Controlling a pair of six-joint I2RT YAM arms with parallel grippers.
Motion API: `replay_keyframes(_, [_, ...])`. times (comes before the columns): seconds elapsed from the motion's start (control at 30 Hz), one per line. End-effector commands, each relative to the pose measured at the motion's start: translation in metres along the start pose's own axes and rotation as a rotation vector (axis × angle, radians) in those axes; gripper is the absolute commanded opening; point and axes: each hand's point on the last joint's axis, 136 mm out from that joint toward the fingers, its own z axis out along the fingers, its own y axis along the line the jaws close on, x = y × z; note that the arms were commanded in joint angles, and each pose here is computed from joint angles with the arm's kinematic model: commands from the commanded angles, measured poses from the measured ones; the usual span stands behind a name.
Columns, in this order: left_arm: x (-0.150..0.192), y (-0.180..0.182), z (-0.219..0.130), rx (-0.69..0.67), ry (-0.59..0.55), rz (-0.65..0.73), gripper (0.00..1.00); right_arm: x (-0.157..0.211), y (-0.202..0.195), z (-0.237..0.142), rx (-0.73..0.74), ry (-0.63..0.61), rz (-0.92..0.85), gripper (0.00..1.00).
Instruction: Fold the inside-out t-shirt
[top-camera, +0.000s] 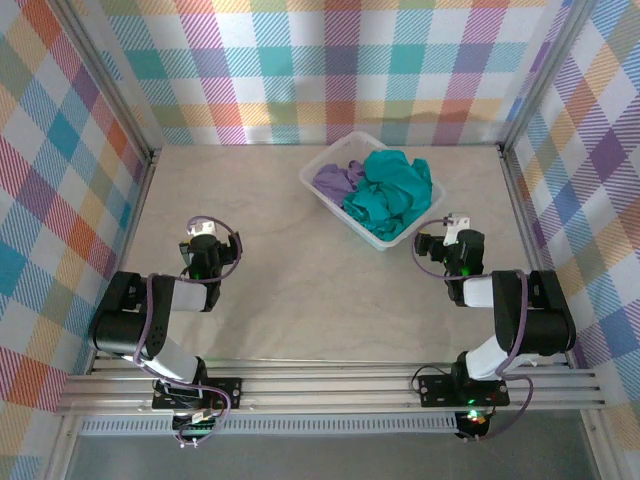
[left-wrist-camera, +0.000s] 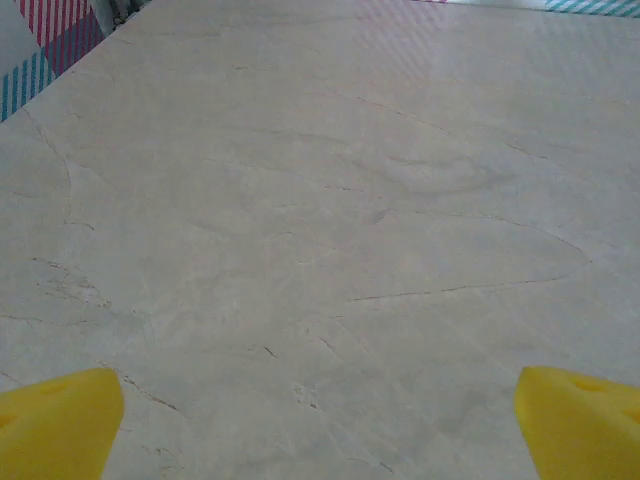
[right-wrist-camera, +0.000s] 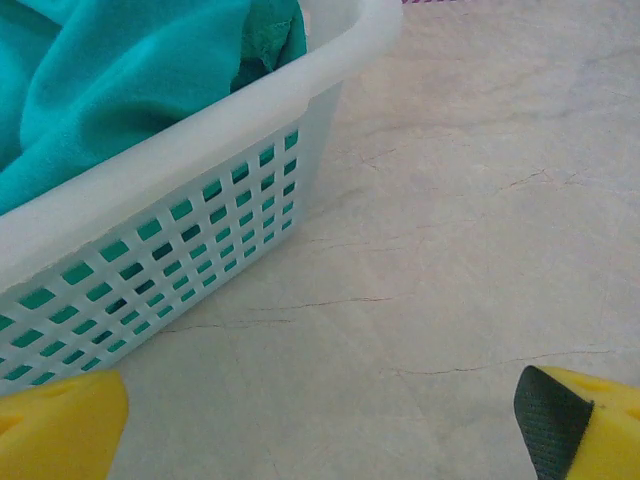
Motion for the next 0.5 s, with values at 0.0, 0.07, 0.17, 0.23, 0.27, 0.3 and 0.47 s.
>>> replay_keyframes(0.0, [-0.0081,0.0038,0.0002,-0.018,-0.034,-0.025,1.0,-0.0171,0.0045,0.0007,-0.02,-0.052,-0.002,1.0])
replay_keyframes(0.07, [-0.0077,0.0045,0.0002,-0.019,-0.033,-0.025,1.0,-0.0171,0.0049,0.0007,-0.021,-0.052,-0.002,1.0])
replay_keyframes(0.17, [-0.0088,0.0038,0.0002,-0.017,-0.036,-0.026,1.0,-0.0172,0.0048,0.0007,-0.021,-0.052,-0.003,1.0])
replay_keyframes(0.23, [-0.0082,0.0039,0.0001,-0.018,-0.035,-0.025,1.0,-0.0172,0.0052,0.0007,-0.023,-0.052,-0.003,1.0])
replay_keyframes(0.27, [-0.0078,0.0039,0.0003,-0.018,-0.034,-0.024,1.0,-0.0169,0.0049,0.0007,-0.021,-0.051,-0.003,1.0])
replay_keyframes(0.3, [-0.0082,0.0042,0.0003,-0.019,-0.034,-0.025,1.0,-0.0172,0.0047,0.0007,-0.021,-0.052,-0.002,1.0])
replay_keyframes(0.47, [-0.0079,0.0044,0.0003,-0.019,-0.034,-0.026,1.0,-0.0168,0.0044,0.0007,-0.021,-0.051,0.0,1.0])
